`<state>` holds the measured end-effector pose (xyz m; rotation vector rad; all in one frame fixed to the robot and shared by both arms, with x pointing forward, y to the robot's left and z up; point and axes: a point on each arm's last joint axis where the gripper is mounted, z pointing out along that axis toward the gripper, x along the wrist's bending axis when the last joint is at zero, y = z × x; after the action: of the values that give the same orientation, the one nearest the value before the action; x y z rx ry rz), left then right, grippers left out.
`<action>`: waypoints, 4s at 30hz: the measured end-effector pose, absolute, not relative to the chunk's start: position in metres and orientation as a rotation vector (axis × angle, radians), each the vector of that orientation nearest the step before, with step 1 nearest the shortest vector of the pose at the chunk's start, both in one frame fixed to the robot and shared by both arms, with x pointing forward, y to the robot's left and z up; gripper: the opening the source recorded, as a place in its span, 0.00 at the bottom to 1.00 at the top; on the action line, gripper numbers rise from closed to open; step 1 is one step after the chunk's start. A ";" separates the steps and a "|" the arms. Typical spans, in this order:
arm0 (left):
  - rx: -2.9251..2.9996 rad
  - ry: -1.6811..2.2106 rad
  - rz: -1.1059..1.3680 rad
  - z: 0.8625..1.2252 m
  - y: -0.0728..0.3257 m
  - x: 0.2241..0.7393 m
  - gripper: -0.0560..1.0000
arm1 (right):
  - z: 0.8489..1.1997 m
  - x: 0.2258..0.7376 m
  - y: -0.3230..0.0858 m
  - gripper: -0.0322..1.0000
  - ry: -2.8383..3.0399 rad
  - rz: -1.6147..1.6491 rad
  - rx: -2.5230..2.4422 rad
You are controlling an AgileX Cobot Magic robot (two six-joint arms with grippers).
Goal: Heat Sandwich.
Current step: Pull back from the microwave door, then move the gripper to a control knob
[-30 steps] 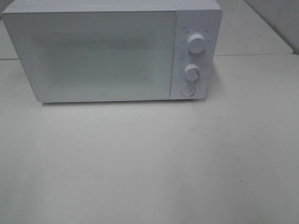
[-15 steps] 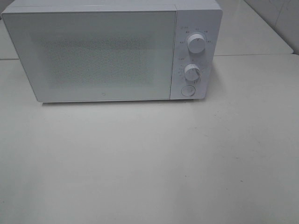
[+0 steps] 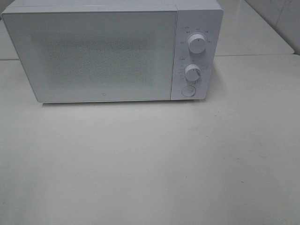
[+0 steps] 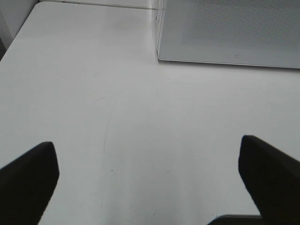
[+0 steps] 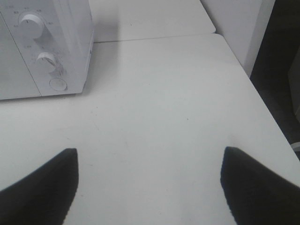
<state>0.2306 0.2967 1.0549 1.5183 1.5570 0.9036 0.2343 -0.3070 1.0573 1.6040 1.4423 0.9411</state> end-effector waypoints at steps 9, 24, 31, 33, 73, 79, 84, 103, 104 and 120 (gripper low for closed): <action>1.518 1.557 0.904 1.055 0.297 0.231 0.98 | 1.072 0.271 -0.305 0.81 1.443 0.962 1.567; 1.518 1.557 0.904 1.055 0.297 0.231 0.98 | 1.070 0.351 -0.300 0.80 1.492 0.965 1.550; 1.518 1.557 0.904 1.055 0.297 0.231 0.98 | 1.064 0.385 -0.297 0.78 1.501 0.983 1.532; 1.518 1.557 0.904 1.055 0.297 0.231 0.98 | 1.060 0.394 -0.296 0.78 1.506 0.985 1.531; 1.518 1.557 0.904 1.055 0.297 0.231 0.98 | 0.947 0.483 -0.241 0.77 1.476 1.006 1.393; 1.518 1.556 0.904 1.055 0.297 0.230 0.98 | 0.934 0.480 -0.215 0.77 1.495 1.019 1.354; 1.518 1.556 0.904 1.055 0.297 0.230 0.98 | 0.924 0.476 -0.202 0.77 1.503 1.017 1.347; 1.518 1.556 0.904 1.055 0.297 0.230 0.98 | 0.914 0.479 -0.158 0.77 1.505 1.063 1.309; 1.518 1.556 0.904 1.055 0.297 0.230 0.98 | 0.913 0.481 -0.156 0.77 1.505 1.063 1.309; 1.518 1.556 0.904 1.055 0.297 0.230 0.98 | 0.917 0.489 -0.155 0.77 1.450 1.080 1.297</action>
<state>0.2304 0.2967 1.0548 1.5177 1.5563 0.9042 0.4888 -0.1546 0.9166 1.2968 1.4503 1.0800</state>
